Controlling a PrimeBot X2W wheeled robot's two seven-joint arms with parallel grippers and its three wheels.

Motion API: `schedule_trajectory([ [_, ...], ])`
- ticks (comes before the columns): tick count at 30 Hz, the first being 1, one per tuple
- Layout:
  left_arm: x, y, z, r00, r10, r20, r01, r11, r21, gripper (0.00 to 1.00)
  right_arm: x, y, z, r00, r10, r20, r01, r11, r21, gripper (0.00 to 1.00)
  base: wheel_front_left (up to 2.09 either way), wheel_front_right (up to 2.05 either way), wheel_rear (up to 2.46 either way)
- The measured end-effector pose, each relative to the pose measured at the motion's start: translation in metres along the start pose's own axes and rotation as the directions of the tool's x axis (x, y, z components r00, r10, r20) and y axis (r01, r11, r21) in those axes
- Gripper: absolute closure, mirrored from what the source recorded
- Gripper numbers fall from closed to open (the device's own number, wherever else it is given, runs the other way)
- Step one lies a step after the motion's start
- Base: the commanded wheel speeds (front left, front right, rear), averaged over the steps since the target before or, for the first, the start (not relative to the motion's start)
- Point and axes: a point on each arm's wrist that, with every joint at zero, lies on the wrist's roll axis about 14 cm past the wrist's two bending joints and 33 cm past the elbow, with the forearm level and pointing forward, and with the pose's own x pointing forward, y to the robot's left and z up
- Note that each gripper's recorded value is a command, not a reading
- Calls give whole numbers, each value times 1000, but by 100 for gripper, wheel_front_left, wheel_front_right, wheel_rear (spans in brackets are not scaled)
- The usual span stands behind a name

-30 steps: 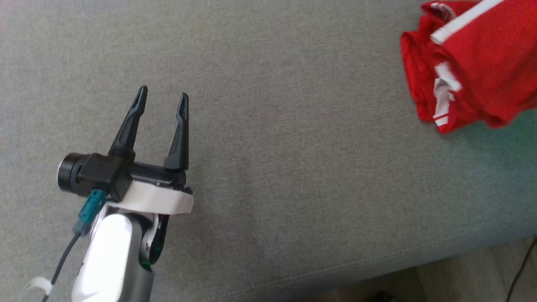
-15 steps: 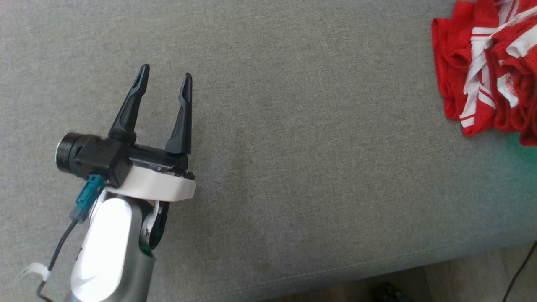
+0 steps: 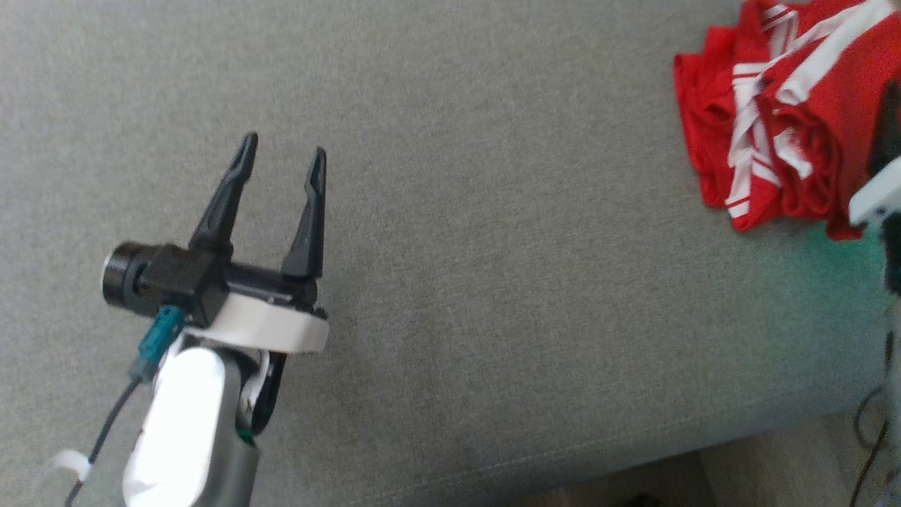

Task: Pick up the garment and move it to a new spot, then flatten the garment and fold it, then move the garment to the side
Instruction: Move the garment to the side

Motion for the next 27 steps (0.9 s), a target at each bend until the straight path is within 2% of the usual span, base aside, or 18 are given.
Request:
schedule_trajectory([
  [7,-19,-5,16,1000,14,12,-15,1000,22,0,-50,37,19,977,112,182,-112,994,-7,0,0,0,0],
  [15,-47,15,32,994,108,25,-110,992,62,0,-102,106,53,896,283,342,-288,957,-35,0,0,0,0],
  [19,-66,34,39,982,186,31,-188,979,76,0,-121,139,66,849,365,381,-374,926,-54,0,0,0,0],
  [23,-93,52,45,962,269,34,-272,958,97,0,-141,168,61,815,445,372,-455,888,-65,0,0,0,0],
  [27,-113,58,49,950,309,34,-311,945,100,0,-153,176,51,807,472,354,-484,873,-60,0,0,0,0],
])
